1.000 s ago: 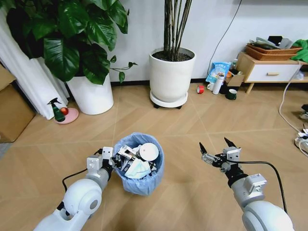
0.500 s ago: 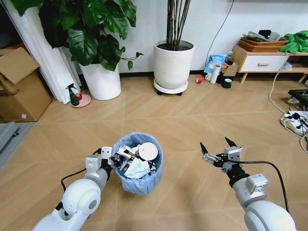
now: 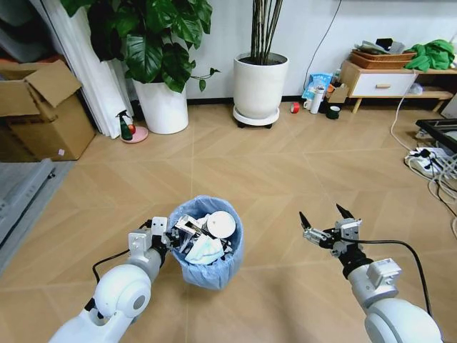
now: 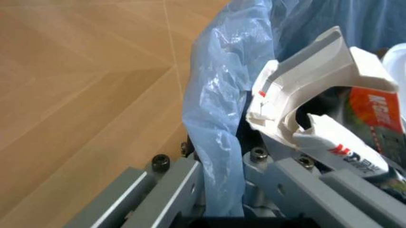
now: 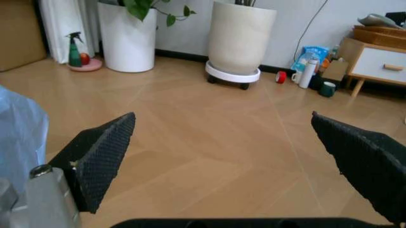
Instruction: Pick up the trash bin and place the garbage on the floor into it.
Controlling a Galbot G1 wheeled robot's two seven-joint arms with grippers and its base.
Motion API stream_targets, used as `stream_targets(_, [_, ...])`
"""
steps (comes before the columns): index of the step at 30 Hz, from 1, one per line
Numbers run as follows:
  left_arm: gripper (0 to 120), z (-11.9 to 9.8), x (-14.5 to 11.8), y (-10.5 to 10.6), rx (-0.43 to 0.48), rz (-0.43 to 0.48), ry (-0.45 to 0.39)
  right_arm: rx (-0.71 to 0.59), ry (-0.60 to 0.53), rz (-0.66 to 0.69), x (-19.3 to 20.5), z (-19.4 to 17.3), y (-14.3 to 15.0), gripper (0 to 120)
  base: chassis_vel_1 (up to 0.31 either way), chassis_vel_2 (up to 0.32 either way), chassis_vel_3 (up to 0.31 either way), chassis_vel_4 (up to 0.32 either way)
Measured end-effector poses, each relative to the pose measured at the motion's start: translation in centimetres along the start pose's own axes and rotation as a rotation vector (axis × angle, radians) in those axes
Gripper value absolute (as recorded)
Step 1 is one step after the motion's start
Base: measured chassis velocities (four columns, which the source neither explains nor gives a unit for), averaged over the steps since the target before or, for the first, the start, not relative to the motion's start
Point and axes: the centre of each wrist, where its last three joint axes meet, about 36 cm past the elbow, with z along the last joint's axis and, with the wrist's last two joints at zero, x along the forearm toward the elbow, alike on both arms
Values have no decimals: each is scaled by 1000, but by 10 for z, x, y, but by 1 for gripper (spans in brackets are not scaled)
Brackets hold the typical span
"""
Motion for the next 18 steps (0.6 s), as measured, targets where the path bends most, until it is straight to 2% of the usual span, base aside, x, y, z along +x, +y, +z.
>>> stream_targets(10, [0, 1, 1, 0, 2, 1, 3, -2, 9, 4, 1, 2, -1, 100, 352, -305, -360, 304])
stream_targets(18, [0, 4, 3, -2, 9, -11, 6, -14, 5, -1, 2, 3, -2, 100, 303, -296, -304, 310])
